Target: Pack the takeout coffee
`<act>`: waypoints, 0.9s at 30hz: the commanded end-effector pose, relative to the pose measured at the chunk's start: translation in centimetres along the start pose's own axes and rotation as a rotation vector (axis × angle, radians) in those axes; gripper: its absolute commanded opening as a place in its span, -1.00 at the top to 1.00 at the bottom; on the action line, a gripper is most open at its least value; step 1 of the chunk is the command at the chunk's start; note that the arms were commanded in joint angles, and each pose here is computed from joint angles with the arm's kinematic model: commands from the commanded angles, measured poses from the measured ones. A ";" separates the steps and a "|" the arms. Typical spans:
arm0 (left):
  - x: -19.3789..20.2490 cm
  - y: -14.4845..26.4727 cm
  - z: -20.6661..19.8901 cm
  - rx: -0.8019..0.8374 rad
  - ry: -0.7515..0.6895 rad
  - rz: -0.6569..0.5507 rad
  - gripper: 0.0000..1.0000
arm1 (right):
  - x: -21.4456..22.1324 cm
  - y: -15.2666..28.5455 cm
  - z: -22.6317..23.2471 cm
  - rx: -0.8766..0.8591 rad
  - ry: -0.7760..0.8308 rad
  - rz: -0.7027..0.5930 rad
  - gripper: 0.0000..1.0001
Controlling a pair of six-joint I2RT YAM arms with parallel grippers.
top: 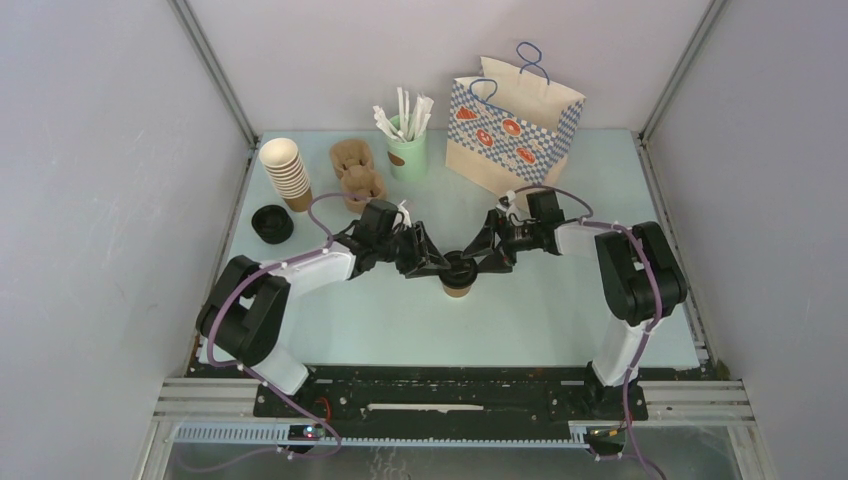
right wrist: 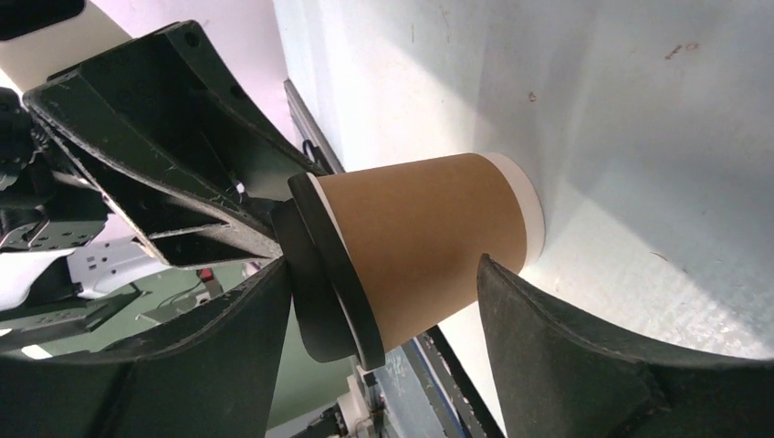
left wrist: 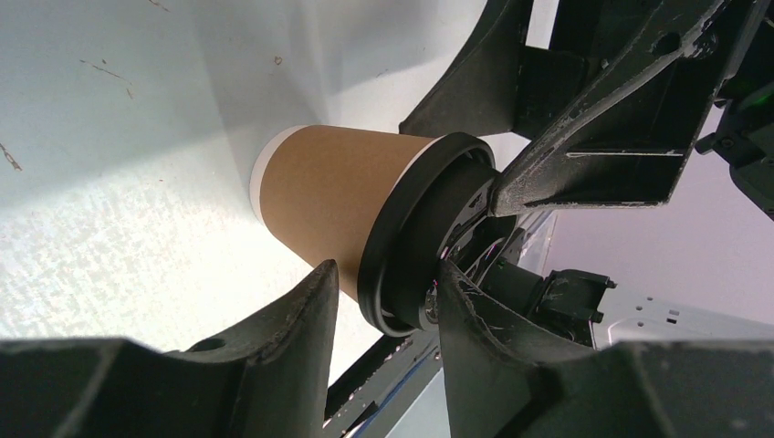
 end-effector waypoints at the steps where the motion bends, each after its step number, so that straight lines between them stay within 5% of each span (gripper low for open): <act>1: 4.9 0.1 9.9 -0.399 0.053 0.120 0.06 | 0.9 -0.7 -4.9 0.117 -0.119 -0.032 -0.53; 8: 6.1 0.1 11.3 -0.416 0.074 0.133 0.06 | 4.6 -0.3 -11.6 0.388 -0.296 -0.104 -0.30; 13: 5.8 0.3 10.7 -0.402 0.066 0.128 0.06 | 2.5 0.1 -5.6 0.159 -0.186 -0.103 -0.53; 18: 5.2 0.4 9.9 -0.392 0.055 0.116 0.06 | 2.5 2.6 0.9 0.061 -0.023 -0.113 -0.96; 27: 4.9 0.1 9.7 -0.384 0.049 0.119 0.06 | 4.1 0.3 -2.7 0.122 -0.039 -0.072 -0.75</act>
Point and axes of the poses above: each gripper's point midway between its finger pads, its own y axis back along the fingers, its own z axis along the line the jaws close on, x = y × z, the point moved 2 cm from there along y, back along the fingers, and after that the axes turned 1 degree about -y, right-handed, at the moved point
